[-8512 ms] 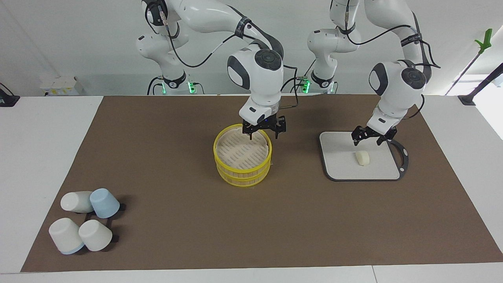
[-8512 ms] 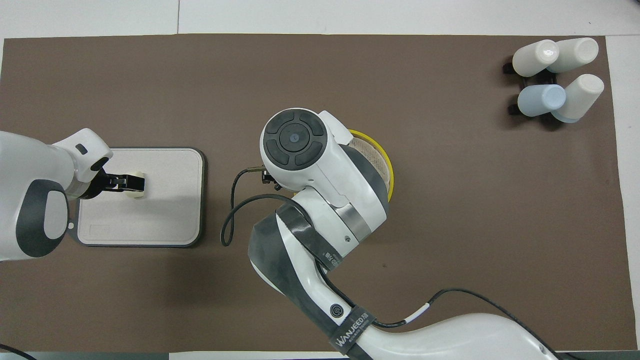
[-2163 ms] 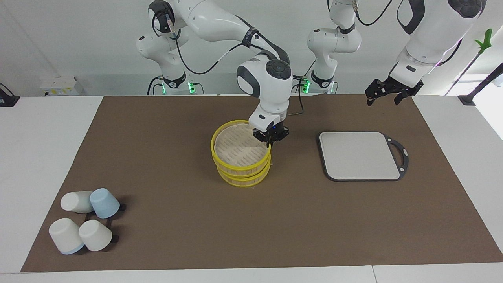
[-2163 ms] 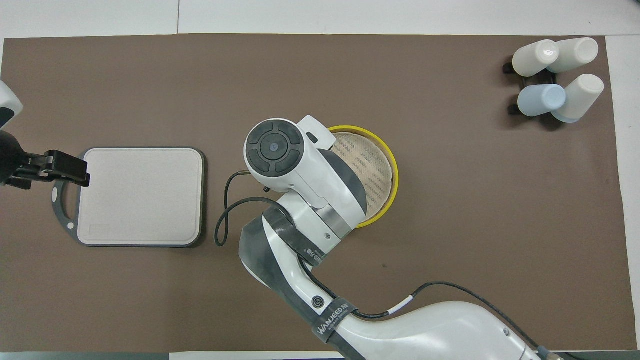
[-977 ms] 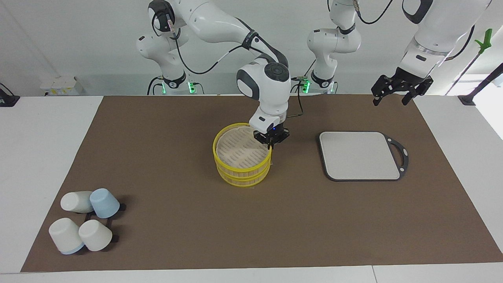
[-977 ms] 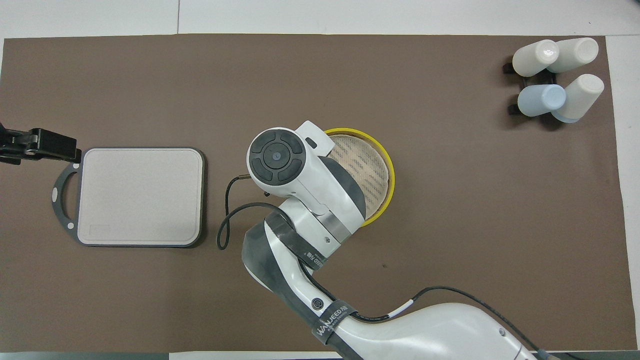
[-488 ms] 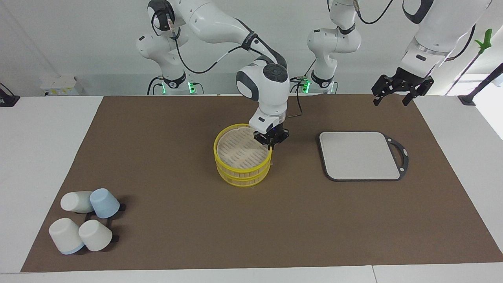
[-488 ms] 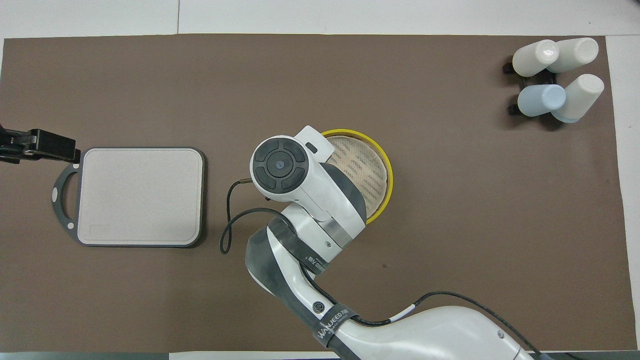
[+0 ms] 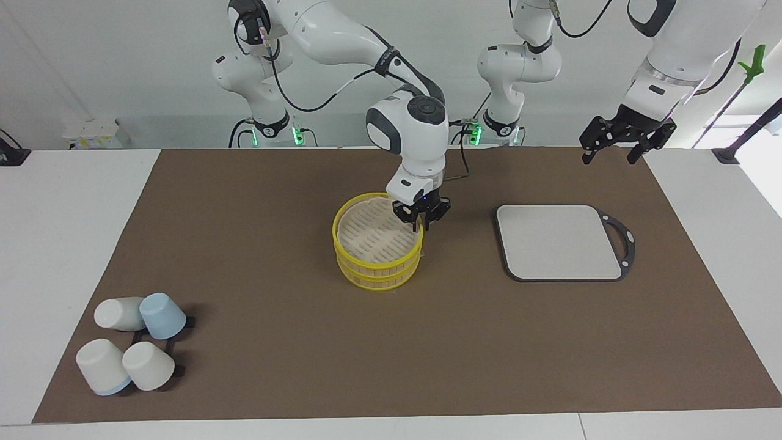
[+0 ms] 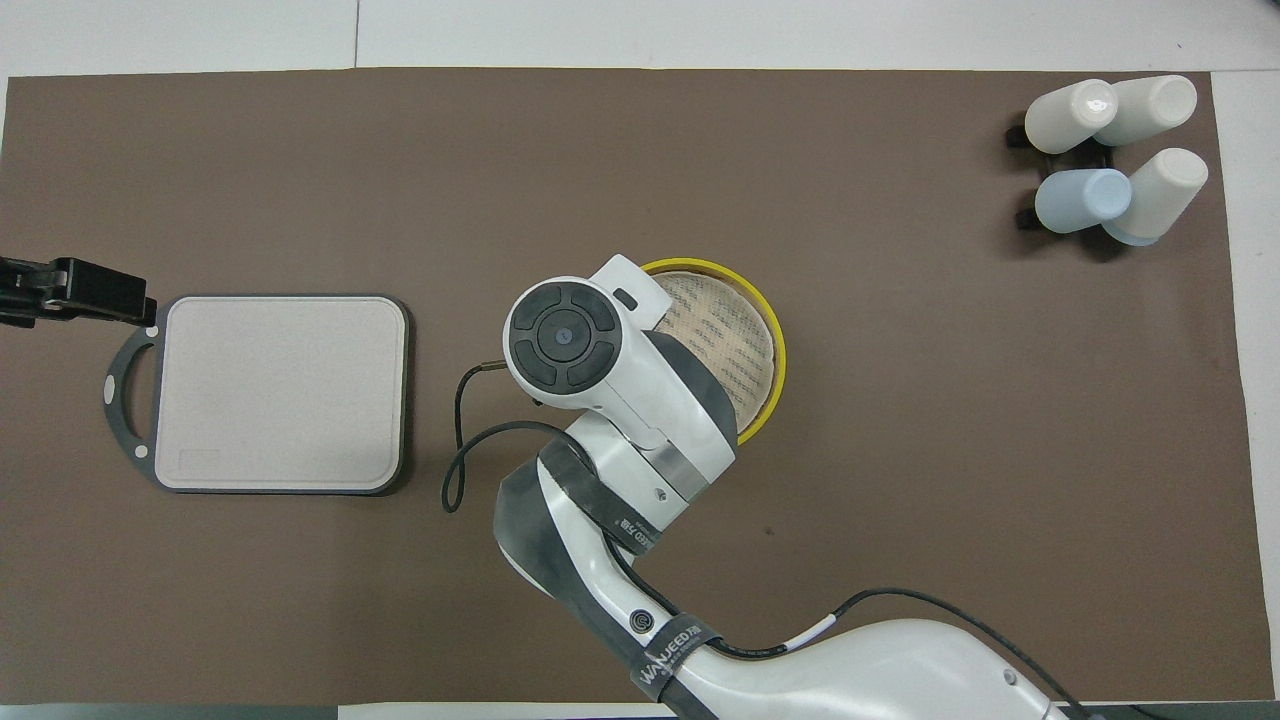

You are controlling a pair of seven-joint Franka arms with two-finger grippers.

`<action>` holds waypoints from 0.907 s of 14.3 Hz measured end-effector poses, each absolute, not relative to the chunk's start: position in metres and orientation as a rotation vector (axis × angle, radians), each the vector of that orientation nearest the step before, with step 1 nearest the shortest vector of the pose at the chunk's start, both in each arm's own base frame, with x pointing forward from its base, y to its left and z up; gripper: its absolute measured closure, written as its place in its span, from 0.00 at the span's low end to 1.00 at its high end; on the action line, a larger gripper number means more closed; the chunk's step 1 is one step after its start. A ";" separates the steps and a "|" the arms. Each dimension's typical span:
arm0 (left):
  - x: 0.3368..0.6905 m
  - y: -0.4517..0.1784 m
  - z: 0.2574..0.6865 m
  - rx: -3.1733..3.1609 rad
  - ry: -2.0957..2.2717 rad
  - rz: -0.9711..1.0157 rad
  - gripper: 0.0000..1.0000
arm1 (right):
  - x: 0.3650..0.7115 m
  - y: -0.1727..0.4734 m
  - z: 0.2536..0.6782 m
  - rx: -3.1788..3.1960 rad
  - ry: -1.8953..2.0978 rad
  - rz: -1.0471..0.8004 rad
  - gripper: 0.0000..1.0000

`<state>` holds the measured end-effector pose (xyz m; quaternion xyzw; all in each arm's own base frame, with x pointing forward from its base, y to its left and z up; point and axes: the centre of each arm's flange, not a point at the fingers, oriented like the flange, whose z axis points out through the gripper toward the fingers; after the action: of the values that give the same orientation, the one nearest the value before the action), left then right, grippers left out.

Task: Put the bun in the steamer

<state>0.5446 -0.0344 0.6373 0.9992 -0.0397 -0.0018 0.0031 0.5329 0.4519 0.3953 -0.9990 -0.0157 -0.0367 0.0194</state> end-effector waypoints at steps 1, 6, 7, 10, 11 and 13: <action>0.545 -0.034 0.637 3.133 -0.122 -0.005 0.00 | 0.535 0.449 0.402 -3.107 -0.040 -0.108 0.43; 0.545 -0.032 0.637 3.133 -0.117 -0.004 0.00 | 0.588 0.372 0.467 -3.114 0.026 -0.157 0.00; 0.545 -0.032 0.637 3.133 -0.117 -0.003 0.00 | 0.603 0.337 0.479 -3.120 0.002 -0.158 0.00; 0.545 -0.032 0.638 3.133 -0.119 -0.002 0.00 | 0.630 0.241 0.506 -3.146 -0.117 -0.118 0.00; 0.545 -0.032 0.638 3.133 -0.118 -0.002 0.00 | 0.636 0.209 0.513 -3.155 -0.142 -0.093 0.00; 0.545 -0.032 0.638 3.133 -0.117 -0.002 0.00 | 0.642 0.147 0.526 -3.165 -0.150 -0.052 0.00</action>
<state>0.5450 -0.0320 0.6375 0.9993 -0.0375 -0.0008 0.0031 0.6422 0.1468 0.5259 -0.9987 -0.0472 -0.0163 -0.0137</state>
